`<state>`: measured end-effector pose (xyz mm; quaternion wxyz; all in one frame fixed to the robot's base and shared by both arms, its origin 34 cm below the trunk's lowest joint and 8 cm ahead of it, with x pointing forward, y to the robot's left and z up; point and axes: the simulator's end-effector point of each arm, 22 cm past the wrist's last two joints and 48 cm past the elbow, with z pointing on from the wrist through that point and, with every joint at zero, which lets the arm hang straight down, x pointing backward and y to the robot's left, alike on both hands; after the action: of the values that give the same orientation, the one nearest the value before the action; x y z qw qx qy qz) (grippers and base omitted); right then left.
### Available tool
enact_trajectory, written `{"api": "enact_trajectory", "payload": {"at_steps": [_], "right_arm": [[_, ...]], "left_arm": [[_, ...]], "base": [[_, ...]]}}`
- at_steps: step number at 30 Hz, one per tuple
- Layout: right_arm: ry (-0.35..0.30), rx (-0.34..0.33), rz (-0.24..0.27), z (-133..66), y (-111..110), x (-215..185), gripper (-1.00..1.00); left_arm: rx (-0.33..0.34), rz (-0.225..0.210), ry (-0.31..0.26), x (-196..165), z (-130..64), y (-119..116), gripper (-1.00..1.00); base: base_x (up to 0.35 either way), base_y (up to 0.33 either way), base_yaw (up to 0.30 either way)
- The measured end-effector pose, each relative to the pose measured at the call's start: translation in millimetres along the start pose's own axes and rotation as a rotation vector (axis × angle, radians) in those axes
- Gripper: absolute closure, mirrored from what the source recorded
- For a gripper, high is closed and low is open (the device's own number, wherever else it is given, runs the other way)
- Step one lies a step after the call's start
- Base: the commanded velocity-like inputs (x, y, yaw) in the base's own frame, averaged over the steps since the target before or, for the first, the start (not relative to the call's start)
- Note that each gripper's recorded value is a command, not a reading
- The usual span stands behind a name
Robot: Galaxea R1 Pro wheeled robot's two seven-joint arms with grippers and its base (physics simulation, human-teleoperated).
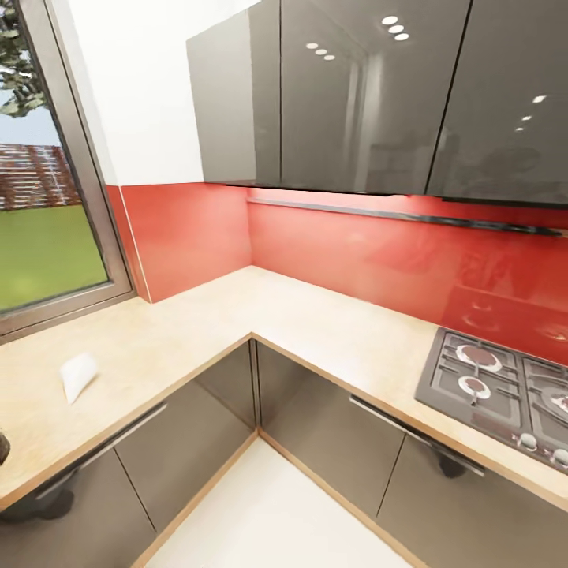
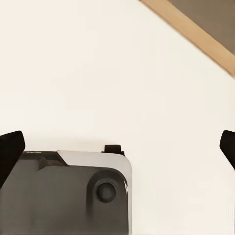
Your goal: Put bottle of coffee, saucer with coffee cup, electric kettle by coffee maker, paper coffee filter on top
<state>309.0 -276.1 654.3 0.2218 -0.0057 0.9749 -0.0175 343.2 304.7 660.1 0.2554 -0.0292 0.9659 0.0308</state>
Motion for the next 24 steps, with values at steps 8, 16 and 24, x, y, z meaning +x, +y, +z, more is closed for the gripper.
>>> {"api": "enact_trajectory", "payload": {"at_steps": [8, 16, 24], "right_arm": [[-0.001, 0.000, 0.000, 0.1, -0.1, -0.4, -1.00], [0.000, 0.001, 0.001, 0.0, -0.3, 0.1, -1.00], [0.000, 0.000, 0.000, 0.0, 0.0, 0.1, -1.00]], "left_arm": [[0.000, 0.000, 0.000, 0.0, 0.0, 0.0, -1.00], [-0.001, 0.000, 0.000, 0.0, 0.0, 0.1, -1.00], [-0.001, 0.000, 0.000, 0.0, 0.0, 0.2, -1.00]], "base": [[0.000, -0.012, 0.276], [0.000, 0.000, 0.277], [0.000, 0.000, 0.277]]}}
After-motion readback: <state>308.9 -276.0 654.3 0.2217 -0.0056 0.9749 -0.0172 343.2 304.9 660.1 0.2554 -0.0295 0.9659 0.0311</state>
